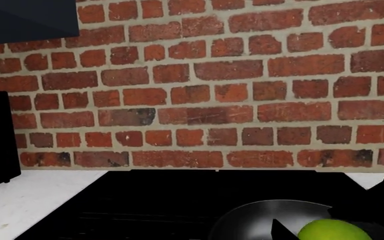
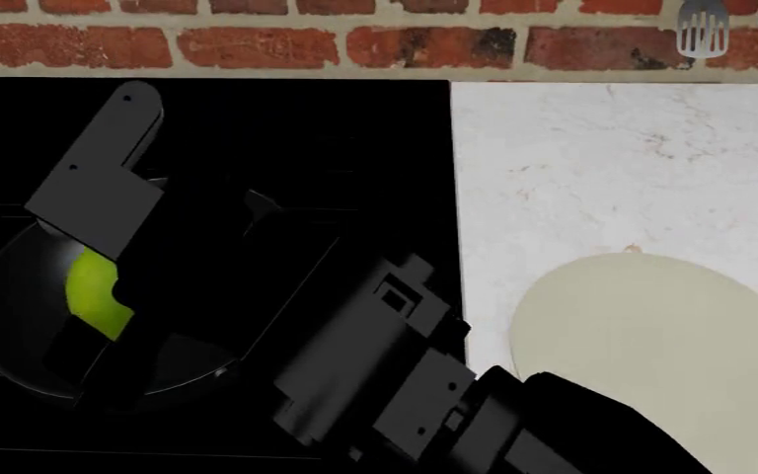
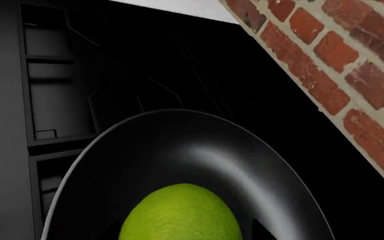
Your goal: Pick the lemon from the plate and place it in the pan.
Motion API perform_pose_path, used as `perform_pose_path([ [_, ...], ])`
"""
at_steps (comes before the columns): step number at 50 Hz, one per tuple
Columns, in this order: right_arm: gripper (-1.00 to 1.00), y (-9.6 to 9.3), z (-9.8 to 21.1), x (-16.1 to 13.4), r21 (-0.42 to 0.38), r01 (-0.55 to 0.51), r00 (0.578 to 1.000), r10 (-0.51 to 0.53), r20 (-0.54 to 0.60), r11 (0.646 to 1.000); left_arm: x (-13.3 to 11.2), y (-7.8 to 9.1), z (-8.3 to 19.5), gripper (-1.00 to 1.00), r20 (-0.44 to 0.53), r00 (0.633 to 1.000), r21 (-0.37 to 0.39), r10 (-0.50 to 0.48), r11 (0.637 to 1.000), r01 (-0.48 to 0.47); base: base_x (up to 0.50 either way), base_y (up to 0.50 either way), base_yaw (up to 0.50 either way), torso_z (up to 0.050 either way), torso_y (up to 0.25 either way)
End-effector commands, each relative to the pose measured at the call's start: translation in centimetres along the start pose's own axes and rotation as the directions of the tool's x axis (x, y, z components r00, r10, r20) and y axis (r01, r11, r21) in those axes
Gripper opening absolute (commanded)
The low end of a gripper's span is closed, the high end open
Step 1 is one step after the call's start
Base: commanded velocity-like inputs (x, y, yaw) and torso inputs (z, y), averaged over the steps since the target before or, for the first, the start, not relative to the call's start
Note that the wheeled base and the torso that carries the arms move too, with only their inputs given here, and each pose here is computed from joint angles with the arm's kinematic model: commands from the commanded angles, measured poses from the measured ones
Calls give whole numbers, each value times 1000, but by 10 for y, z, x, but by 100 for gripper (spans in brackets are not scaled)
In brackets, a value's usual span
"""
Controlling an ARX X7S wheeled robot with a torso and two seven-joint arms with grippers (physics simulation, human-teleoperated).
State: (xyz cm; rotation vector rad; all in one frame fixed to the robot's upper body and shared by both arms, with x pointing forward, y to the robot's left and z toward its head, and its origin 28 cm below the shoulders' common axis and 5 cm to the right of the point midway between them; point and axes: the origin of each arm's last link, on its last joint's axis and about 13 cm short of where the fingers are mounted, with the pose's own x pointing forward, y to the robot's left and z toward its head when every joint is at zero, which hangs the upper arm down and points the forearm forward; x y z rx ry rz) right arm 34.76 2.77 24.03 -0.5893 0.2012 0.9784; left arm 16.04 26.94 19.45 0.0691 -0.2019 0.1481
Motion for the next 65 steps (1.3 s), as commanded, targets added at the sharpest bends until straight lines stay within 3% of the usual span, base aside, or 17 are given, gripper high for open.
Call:
perform_pose_path([
  [1, 100, 1, 0, 4, -19, -9, 1000, 10, 13, 1000, 0, 1, -2, 100, -4, 1000, -7, 4, 1000, -4, 0, 0, 0, 0, 0],
  [11, 100, -16, 20, -10, 17, 50, 994, -52, 94, 999, 1, 1, -1, 100, -1, 1000, -7, -5, 1000, 5, 0, 0, 0, 0, 0],
  [15, 100, -29, 37, -31, 55, 103, 977, -111, 181, 993, 4, 1, 0, 100, 4, 1000, -8, -10, 1000, 10, 0, 0, 0, 0, 0],
  [19, 100, -47, 54, -67, 114, 192, 930, -218, 296, 975, 6, 1, 2, 100, 11, 1000, -3, -16, 1000, 16, 0, 0, 0, 0, 0],
  [22, 100, -69, 43, -89, 199, 295, 888, -345, 303, 935, 8, 0, 3, 100, 15, 1000, 2, -19, 1000, 19, 0, 0, 0, 0, 0],
  [26, 100, -76, 23, -122, 279, 420, 815, -494, 303, 863, 14, -2, 5, 100, 19, 999, 9, -39, 999, 38, 0, 0, 0, 0, 0],
  [30, 100, -65, -3, -144, 366, 505, 745, -609, 272, 782, 20, -2, 7, 100, 24, 998, 12, -59, 998, 58, 0, 0, 0, 0, 0],
  [36, 100, -25, -42, -168, 465, 572, 673, -711, 204, 676, 25, -2, 7, 100, 26, 996, 10, -82, 997, 81, 0, 0, 0, 0, 0],
  [44, 100, 11, -66, -182, 548, 571, 621, -758, 198, 611, 36, -10, 6, 100, 29, 991, 2, -131, 991, 131, 0, 0, 0, 0, 0],
  [46, 100, 13, -68, -185, 568, 576, 599, -777, 196, 587, 39, -11, 6, 100, 33, 990, 4, -135, 991, 135, 0, 0, 0, 0, 0],
  [53, 100, 27, -88, -185, 635, 565, 577, -803, 152, 526, 40, -13, -3, 100, 30, 992, -20, -121, 992, 122, 0, 0, 0, 0, 0],
  [62, 100, 46, -107, -187, 691, 557, 548, -829, 111, 461, 32, -18, -19, 100, 11, 995, -49, -97, 994, 98, 0, 0, 0, 0, 0],
  [65, 100, 49, -109, -185, 695, 556, 544, -832, 111, 457, 30, -18, -23, 100, 6, 996, -65, -84, 994, 85, 0, 0, 0, 0, 0],
])
